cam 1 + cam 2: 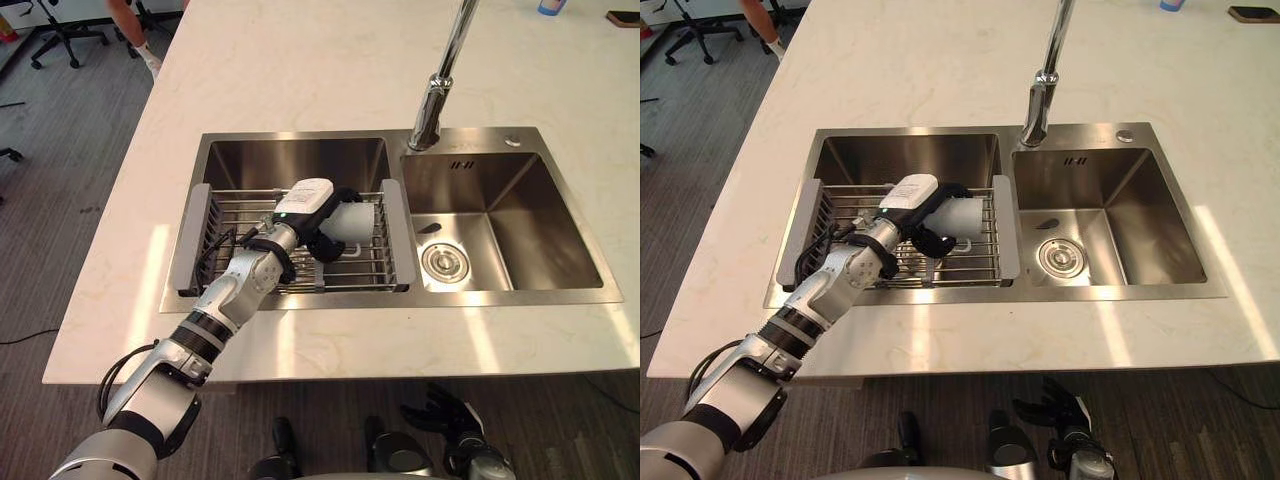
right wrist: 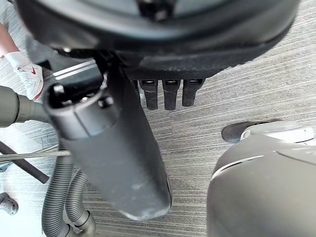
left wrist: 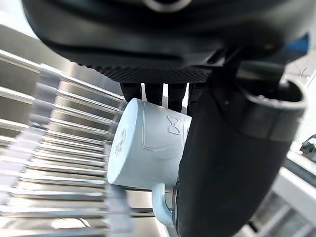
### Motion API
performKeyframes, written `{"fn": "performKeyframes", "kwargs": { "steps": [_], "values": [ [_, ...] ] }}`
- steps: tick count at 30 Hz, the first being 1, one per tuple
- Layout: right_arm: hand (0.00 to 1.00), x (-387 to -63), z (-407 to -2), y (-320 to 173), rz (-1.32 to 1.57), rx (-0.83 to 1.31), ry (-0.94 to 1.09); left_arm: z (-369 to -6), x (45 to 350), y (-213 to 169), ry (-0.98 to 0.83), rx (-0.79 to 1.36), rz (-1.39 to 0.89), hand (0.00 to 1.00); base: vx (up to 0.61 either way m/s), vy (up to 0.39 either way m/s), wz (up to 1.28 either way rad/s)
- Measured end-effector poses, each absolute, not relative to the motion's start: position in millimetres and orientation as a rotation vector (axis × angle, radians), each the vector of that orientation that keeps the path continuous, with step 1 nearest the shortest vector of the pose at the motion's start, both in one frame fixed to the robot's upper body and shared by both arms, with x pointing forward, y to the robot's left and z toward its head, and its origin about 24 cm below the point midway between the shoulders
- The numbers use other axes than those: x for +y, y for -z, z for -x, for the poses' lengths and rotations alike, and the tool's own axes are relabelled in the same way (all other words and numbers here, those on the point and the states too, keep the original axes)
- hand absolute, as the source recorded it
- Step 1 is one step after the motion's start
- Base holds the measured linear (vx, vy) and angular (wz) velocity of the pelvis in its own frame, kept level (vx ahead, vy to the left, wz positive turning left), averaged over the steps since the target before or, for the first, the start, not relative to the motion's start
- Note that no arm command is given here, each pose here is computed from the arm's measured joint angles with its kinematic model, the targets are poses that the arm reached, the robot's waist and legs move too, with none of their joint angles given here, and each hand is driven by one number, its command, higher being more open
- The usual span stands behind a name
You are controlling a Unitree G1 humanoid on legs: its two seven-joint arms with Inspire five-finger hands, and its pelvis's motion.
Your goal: Walk over to the sink, pick up the cup, carry it to the dishwasher, place the cup inside the dishwasher, then close the dishwasher door
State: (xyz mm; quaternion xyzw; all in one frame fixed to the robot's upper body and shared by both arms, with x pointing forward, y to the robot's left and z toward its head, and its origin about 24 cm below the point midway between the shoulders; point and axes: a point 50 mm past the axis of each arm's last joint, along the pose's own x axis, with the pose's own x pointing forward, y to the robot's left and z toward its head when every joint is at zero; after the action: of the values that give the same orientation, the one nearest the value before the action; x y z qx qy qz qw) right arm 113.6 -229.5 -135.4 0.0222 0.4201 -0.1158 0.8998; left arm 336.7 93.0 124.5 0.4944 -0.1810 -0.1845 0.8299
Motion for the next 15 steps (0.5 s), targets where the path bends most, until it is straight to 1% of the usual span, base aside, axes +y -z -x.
{"fn": "performKeyframes", "kwargs": {
  "steps": [3,5,6,9,12,15],
  "values": [
    [0.90,-230.5,-107.0,136.9,-0.045,0.884,0.250,-321.0,91.6,-124.0,0.337,-0.411,-0.876,0.30,0.00,0.002,-0.01],
    [0.90,-230.9,-102.1,138.1,-0.044,0.896,0.257,-311.8,100.5,-125.0,0.267,-0.412,-0.723,0.30,-0.04,0.006,0.02],
    [0.90,-231.0,-100.8,138.4,-0.044,0.899,0.259,-309.4,102.8,-126.4,0.247,-0.416,-0.692,0.30,-0.04,0.002,0.01],
    [0.90,-231.7,-93.9,139.9,-0.043,0.916,0.268,-290.9,117.6,-138.6,0.124,-0.470,-0.501,0.30,-0.01,-0.001,0.00],
    [0.90,-231.9,-93.5,140.0,-0.043,0.916,0.269,-276.6,130.7,-145.2,0.059,-0.507,-0.375,0.30,0.00,0.000,0.00],
    [0.90,-231.8,-92.8,140.2,-0.044,0.919,0.269,-264.3,138.6,-143.1,0.033,-0.507,-0.250,0.30,0.01,-0.002,-0.04]
  ]
}}
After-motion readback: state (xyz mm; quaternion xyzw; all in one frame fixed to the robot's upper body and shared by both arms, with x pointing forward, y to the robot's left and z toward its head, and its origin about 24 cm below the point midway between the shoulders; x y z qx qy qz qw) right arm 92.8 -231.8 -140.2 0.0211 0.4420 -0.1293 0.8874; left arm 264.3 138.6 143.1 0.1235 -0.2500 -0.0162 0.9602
